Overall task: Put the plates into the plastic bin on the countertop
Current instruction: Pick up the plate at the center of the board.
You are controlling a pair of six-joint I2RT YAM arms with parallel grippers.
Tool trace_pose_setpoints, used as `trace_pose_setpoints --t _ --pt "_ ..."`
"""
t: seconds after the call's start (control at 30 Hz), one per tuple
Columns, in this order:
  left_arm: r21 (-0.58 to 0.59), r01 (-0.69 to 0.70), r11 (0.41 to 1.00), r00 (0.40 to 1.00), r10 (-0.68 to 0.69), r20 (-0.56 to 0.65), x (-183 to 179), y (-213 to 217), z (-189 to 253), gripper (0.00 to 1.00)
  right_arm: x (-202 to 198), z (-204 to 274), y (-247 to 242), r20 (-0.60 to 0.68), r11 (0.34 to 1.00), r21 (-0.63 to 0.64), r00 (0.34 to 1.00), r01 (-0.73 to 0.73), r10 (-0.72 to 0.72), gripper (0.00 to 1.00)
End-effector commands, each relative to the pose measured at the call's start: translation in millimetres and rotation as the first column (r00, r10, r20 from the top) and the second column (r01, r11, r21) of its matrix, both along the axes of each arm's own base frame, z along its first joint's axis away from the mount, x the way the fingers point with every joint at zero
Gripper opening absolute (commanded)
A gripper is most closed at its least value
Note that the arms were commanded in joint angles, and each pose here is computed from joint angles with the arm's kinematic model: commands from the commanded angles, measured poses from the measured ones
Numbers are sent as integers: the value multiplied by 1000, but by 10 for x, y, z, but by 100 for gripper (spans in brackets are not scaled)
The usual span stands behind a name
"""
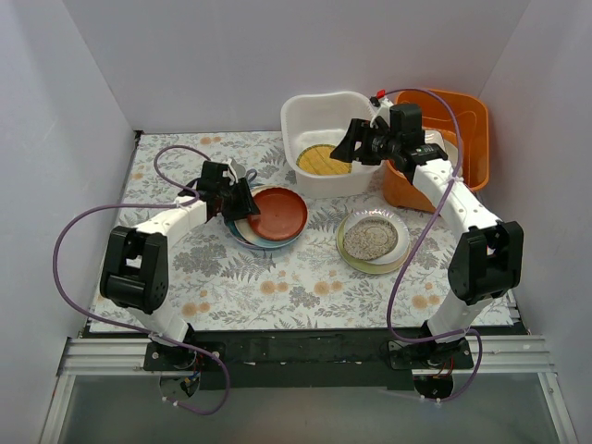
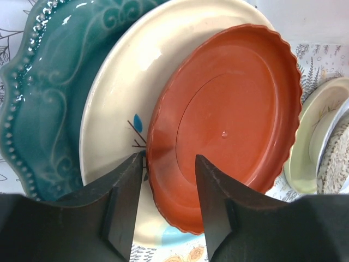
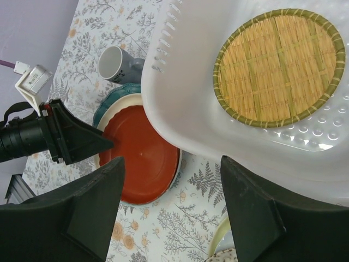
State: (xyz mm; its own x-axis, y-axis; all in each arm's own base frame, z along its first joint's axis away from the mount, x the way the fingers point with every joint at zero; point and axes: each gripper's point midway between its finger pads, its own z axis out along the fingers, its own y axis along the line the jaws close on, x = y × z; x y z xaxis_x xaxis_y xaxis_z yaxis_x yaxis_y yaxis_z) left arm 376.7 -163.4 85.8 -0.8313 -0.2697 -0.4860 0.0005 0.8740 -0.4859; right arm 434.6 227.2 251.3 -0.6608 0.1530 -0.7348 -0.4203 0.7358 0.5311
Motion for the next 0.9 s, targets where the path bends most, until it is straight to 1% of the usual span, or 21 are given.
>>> trace_pose_setpoints --t 0.0,0.07,0.1,0.13,0.2,0.23,0.63,0.87 --pt "95 -26 995 999 28 -24 24 57 -89 38 -1 131 39 48 1000 21 999 -21 20 77" --pt "107 -25 994 999 29 -38 10 62 -122 29 -7 134 46 48 1000 22 999 -22 21 77" --pt "111 -22 994 999 27 -46 -6 56 -150 23 -10 124 44 47 1000 20 999 -22 21 77" --pt "111 -21 994 998 27 -49 -7 57 -162 15 -5 126 42 47 1000 21 999 -19 18 77" --pt "112 -20 993 998 26 -51 -17 49 -171 7 -6 113 35 45 1000 19 999 -19 18 77" --pt "111 -20 994 998 26 -50 -15 41 -165 0 -10 106 40 43 1000 19 999 -19 18 77" --pt "115 -26 993 999 28 -23 -2 43 -76 0 -27 82 51 36 999 27 999 -25 24 77" --pt "97 -23 995 999 21 24 69 12 119 0 -41 70 53 28 999 33 999 -27 26 77"
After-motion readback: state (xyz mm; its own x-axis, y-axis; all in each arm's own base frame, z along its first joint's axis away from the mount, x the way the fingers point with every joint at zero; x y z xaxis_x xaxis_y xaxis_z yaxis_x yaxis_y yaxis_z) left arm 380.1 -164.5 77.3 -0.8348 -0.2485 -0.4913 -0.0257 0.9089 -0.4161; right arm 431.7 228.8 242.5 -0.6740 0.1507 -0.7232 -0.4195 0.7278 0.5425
